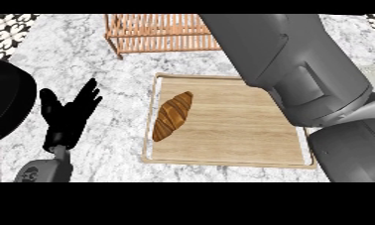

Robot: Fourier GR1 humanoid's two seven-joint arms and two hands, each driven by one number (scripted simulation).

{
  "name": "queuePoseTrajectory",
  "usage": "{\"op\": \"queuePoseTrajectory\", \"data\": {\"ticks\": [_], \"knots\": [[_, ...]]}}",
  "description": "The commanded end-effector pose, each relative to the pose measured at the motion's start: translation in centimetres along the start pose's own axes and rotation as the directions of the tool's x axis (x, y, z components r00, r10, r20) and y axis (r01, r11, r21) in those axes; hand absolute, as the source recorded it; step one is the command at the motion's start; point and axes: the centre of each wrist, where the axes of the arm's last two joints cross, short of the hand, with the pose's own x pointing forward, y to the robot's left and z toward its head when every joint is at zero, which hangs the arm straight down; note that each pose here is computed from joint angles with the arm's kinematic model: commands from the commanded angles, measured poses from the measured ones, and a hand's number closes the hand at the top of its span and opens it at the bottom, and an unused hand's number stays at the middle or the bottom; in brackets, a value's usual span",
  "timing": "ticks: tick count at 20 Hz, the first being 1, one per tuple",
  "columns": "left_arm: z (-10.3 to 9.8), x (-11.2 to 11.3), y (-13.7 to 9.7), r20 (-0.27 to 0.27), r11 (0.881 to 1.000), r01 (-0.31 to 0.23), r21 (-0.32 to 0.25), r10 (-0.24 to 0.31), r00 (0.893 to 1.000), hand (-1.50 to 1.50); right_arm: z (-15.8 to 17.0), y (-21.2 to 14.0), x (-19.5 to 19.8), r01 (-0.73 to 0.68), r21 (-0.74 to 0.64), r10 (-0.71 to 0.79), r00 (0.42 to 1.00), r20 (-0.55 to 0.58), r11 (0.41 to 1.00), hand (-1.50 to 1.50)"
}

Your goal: Pick the cupcake from the tray and place it in the tiered shelf

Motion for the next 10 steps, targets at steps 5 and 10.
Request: {"op": "queuePoseTrajectory", "data": {"ticks": [5, 10], "knots": [[0.3, -1.0, 0.7, -0.061, 1.000, -0.014, -0.005, 0.013, 0.998, 0.00, -0.6, -0.7, -0.3, -0.135, 0.024, 0.135, 0.991, 0.009, 0.991, 1.50], [0.0, 0.2, -0.5, -0.051, 1.000, -0.013, -0.006, 0.012, 0.999, 0.00, -0.7, -1.1, -0.7, 0.203, -0.094, -0.212, 0.972, -0.098, 0.975, -1.50]]}}
